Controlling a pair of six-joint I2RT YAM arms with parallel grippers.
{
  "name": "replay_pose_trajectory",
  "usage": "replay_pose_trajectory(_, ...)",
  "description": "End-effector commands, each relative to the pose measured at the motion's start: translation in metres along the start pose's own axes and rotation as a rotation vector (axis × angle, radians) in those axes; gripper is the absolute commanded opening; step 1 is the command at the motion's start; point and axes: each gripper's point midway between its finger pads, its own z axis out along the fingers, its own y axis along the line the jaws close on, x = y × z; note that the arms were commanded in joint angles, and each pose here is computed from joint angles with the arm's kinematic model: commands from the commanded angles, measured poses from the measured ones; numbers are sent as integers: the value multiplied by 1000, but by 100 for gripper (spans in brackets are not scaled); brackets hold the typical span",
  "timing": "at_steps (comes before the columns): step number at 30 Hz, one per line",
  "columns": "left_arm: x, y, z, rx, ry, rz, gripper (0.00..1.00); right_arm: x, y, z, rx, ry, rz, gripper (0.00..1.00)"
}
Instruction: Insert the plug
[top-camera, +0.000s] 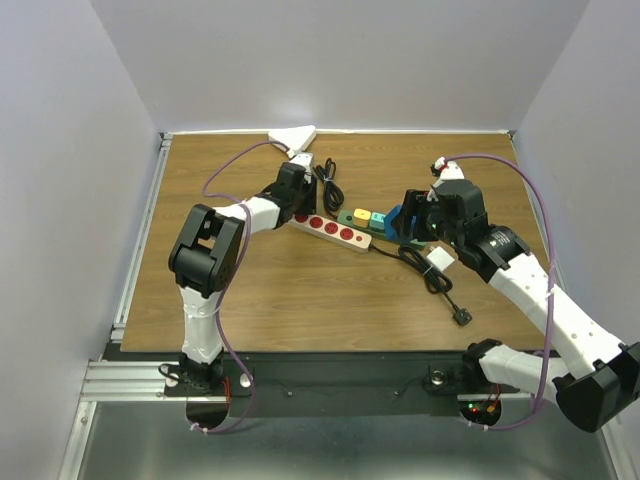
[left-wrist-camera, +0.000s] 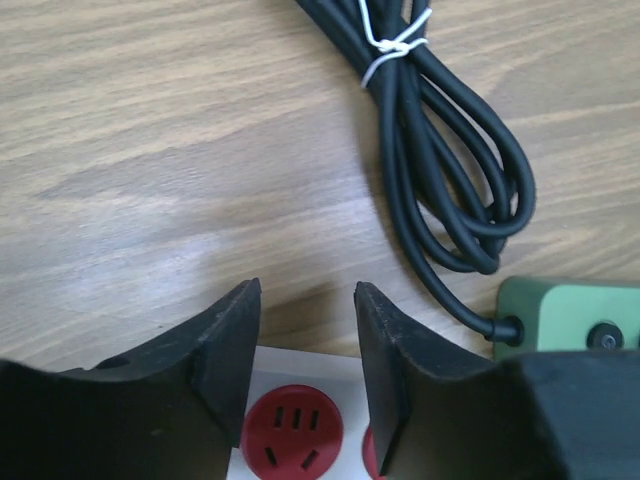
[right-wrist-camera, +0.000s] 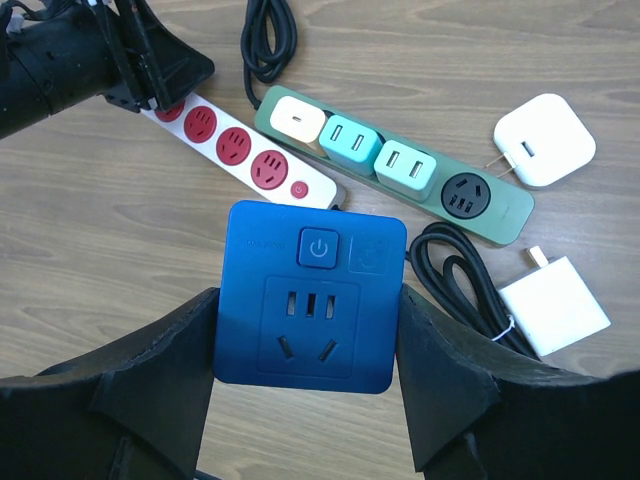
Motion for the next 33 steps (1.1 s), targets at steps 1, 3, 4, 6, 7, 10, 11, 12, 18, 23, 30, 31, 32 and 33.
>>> replay_pose_trajectory(1,16,16,-6,-68,52,8,49,-22,8,-4,-32,-85,4,0)
replay_pose_trajectory(3,24,19,-12,-74,74,4,46,-22,8,-4,-28,-85,1,0)
replay_pose_trajectory(4,28,19,-15,-76,79,-9,46,-23,7,-5,-27,-89,1,0)
replay_pose_trajectory(6,42,21,-22,-75,95,-18,46,-23,7,-5,-26,-90,1,0)
replay_pose_trajectory(7,48,20,-23,-65,108,-20,46,-23,7,-5,-26,-90,3,1)
replay_pose_trajectory(10,73,24,-23,-68,172,-13,46,-23,8,-4,-28,-89,2,1)
replay_pose_trajectory(11,85,25,-26,-69,202,-19,46,-24,8,-3,-28,-87,2,0)
replay_pose_trajectory(12,91,24,-28,-66,214,-19,46,-23,9,-3,-34,-83,2,0)
replay_pose_trajectory(18,121,24,-43,-70,275,-14,46,-21,8,-5,-36,-85,4,0)
replay_pose_trajectory(23,102,23,-35,-95,252,0,47,-18,9,-4,-41,-78,6,1)
replay_pose_trajectory(30,84,33,-12,-180,299,65,49,-20,5,-14,-36,-109,6,0)
replay_pose_trajectory(31,86,34,-11,-187,313,69,49,-19,4,-14,-32,-108,5,0)
replay_pose_trajectory(32,91,35,-12,-187,345,80,49,-19,3,-15,-29,-110,6,0)
replay_pose_trajectory(33,94,35,-13,-188,360,88,49,-18,2,-15,-29,-108,4,0)
